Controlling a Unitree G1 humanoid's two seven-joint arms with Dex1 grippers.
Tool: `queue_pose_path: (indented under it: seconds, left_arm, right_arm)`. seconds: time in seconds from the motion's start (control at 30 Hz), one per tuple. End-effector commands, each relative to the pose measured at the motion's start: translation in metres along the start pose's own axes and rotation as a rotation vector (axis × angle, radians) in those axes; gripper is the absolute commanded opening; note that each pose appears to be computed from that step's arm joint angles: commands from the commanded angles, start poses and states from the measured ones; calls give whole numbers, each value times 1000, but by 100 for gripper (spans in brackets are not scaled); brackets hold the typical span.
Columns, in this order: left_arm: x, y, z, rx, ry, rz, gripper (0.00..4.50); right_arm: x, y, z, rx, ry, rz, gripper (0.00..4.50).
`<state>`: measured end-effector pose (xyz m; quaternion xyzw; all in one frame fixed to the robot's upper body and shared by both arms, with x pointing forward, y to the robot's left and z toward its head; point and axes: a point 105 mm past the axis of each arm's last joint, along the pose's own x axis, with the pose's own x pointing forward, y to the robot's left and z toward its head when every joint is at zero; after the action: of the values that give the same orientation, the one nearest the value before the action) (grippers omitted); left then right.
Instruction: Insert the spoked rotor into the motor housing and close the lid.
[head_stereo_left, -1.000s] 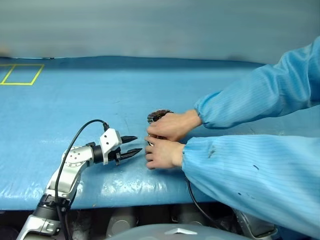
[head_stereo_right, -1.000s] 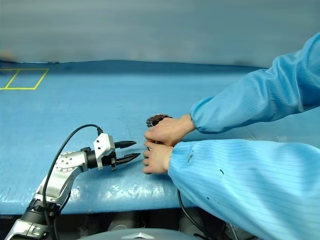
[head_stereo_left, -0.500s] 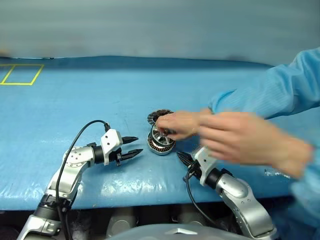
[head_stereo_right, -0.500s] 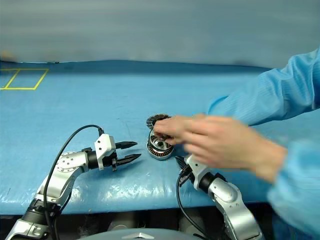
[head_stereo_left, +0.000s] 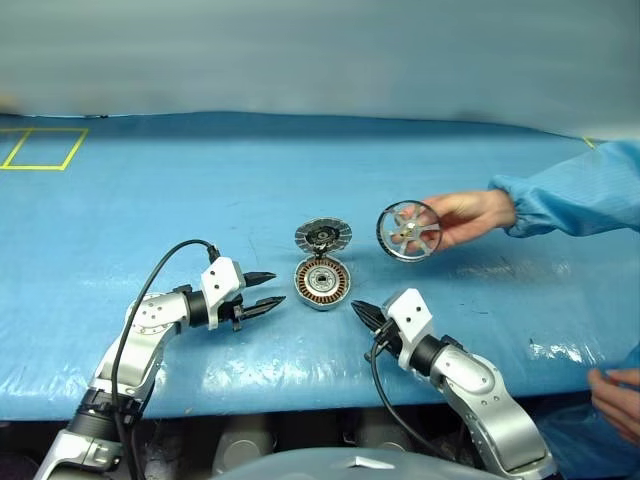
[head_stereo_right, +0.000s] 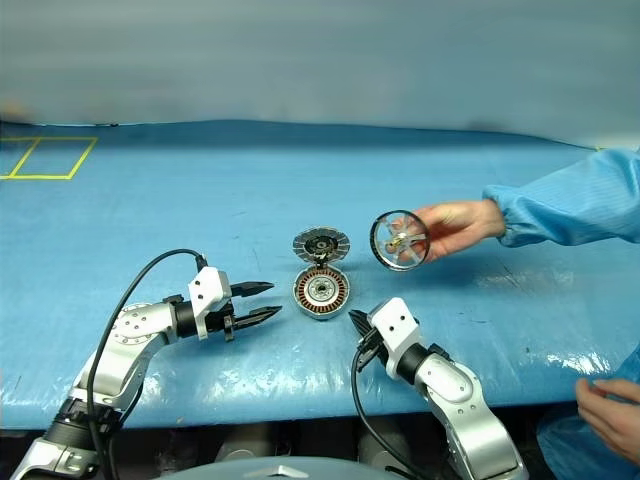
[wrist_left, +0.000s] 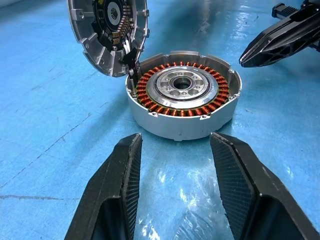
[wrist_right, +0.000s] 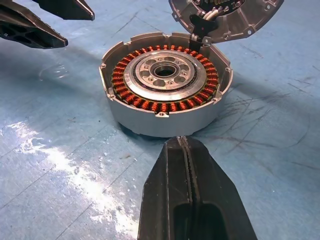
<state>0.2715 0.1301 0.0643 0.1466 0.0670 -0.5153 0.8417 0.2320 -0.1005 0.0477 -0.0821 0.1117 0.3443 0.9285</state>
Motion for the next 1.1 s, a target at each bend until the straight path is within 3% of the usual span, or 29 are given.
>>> queue_pose_path:
  seconds: [0.03,1.1]
  left_arm:
    - [0,3,8,30,-21,4,228]
    - [1,2,9,39,-24,-10,228]
  right_arm:
    - [1,0,10,-18,-40,-4,0]
    - [-1,-2,12,-32,-40,-9,0]
